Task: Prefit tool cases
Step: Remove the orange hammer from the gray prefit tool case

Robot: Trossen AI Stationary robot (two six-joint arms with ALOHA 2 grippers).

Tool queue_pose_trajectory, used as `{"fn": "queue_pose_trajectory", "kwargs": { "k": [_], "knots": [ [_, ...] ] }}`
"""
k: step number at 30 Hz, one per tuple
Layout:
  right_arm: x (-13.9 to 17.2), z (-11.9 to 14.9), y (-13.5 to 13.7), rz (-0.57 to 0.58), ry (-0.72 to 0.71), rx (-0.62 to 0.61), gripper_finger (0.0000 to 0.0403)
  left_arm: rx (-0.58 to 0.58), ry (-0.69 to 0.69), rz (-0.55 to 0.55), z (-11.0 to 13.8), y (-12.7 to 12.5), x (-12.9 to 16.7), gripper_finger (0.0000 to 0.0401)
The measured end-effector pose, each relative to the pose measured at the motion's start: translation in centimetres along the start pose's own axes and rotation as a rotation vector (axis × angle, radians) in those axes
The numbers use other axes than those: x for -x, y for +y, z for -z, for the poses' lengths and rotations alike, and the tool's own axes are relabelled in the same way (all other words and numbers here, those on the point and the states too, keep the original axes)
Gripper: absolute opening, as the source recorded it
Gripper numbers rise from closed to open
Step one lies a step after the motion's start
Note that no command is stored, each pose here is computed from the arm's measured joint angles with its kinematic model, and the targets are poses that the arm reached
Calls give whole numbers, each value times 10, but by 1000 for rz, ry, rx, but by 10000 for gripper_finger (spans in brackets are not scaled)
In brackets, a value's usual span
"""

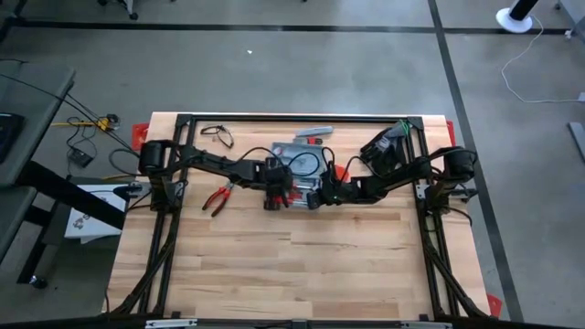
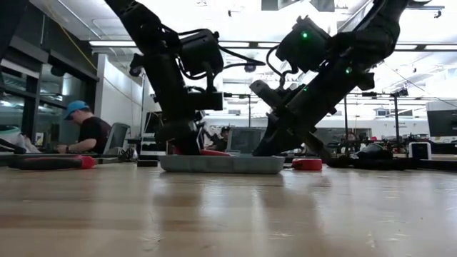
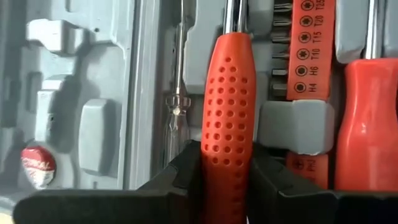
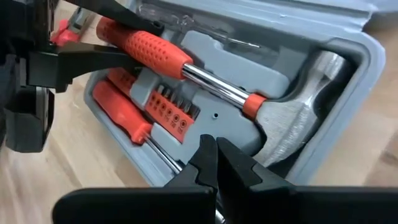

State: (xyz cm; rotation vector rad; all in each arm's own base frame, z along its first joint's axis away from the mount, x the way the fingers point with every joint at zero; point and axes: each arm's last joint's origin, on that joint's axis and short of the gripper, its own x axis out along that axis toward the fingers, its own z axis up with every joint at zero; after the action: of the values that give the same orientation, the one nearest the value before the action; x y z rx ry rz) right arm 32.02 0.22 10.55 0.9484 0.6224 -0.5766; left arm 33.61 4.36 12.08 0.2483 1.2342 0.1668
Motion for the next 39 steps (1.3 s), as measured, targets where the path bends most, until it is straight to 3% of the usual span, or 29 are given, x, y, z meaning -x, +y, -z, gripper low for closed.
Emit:
{"fn": "queue_pose_trajectory", "kwargs": {
  "k": [14, 21, 30, 39],
  "knots": [
    [55, -31, 36, -206, -215, 73, 0, 144, -101, 30, -6, 17, 38, 37],
    [87, -46, 47, -260, -340, 110, 0, 177, -143, 7, -2, 24, 73, 36],
    [104, -51, 49, -254, -381, 141, 0, 237, 28, -173, 45, 50, 134, 35],
    [100, -48, 42, -189, -335, 143, 0, 481, 322, -235, 109, 69, 144, 35]
  ]
}}
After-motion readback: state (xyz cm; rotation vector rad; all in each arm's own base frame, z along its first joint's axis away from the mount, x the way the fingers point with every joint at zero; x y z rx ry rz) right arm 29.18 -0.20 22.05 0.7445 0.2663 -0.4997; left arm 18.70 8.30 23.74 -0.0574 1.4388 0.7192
